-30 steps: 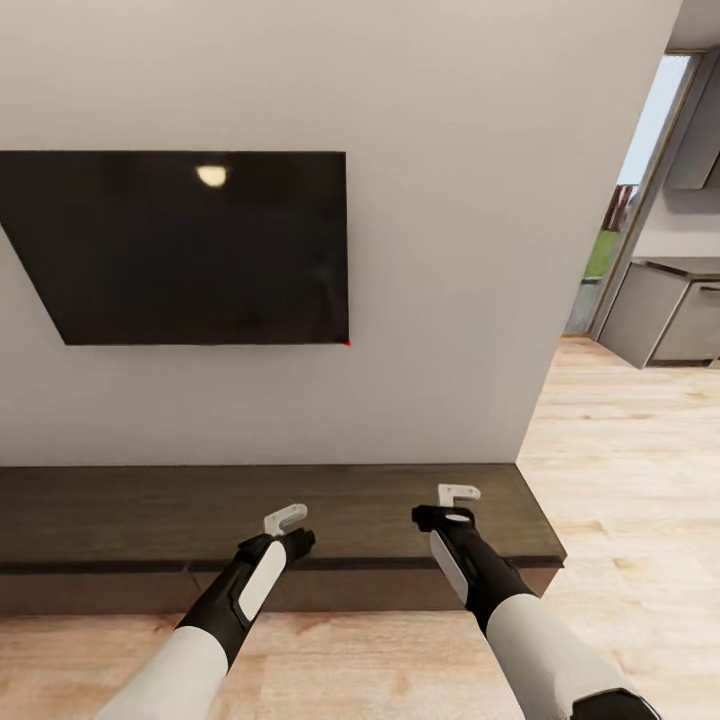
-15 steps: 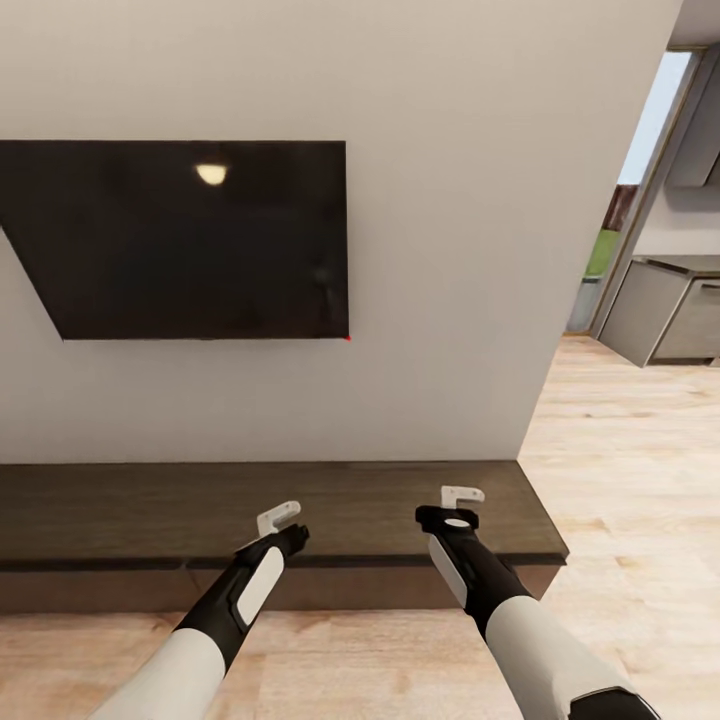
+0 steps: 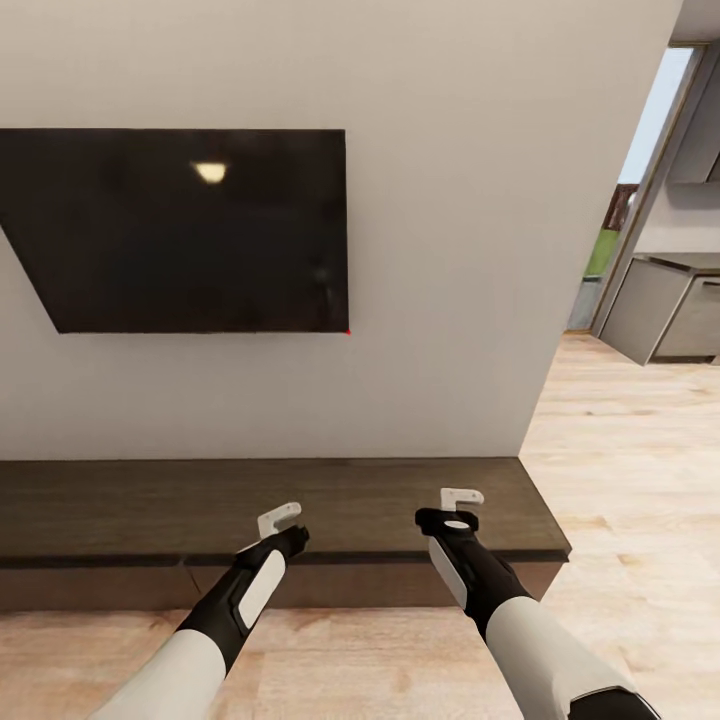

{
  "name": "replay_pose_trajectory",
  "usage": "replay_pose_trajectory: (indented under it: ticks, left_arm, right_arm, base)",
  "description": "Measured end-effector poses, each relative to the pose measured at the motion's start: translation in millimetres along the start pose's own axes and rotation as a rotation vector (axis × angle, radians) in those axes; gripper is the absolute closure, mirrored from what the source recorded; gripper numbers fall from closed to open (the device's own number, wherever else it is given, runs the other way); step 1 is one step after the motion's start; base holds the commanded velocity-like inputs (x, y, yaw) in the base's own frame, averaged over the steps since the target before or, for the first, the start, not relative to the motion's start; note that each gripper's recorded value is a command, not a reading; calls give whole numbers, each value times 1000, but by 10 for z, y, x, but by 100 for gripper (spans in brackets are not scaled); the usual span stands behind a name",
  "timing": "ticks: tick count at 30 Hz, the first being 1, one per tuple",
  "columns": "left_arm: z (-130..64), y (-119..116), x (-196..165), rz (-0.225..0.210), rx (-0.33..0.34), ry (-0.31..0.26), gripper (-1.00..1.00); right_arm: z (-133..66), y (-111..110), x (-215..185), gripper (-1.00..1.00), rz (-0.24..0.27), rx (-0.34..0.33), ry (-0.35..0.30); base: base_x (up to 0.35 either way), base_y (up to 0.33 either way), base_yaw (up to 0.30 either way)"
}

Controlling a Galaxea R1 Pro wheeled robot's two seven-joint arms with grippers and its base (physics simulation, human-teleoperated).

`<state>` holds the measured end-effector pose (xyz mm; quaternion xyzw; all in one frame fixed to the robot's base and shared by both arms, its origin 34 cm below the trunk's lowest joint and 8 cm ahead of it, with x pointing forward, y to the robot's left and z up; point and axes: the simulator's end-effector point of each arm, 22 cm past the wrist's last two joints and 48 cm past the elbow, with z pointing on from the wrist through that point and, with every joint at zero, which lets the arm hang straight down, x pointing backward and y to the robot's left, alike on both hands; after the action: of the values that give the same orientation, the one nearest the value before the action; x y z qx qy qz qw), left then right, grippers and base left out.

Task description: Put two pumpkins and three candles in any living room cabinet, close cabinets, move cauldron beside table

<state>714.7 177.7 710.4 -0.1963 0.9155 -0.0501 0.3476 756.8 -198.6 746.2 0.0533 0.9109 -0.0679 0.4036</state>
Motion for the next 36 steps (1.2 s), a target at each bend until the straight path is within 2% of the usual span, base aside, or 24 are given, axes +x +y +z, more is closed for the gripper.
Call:
replay_pose_trajectory:
  ticks: [32,36]
  left_arm:
    - [421,183,530,12,-18,41,-100]
    - [422,188,532,13,-19,42,-100]
  right_arm:
    - [350,30,463,-100,-4,3,16]
    - [350,33,459,-100,-4,2,13]
  base:
    - [0,0,0]
    - [0,0,0]
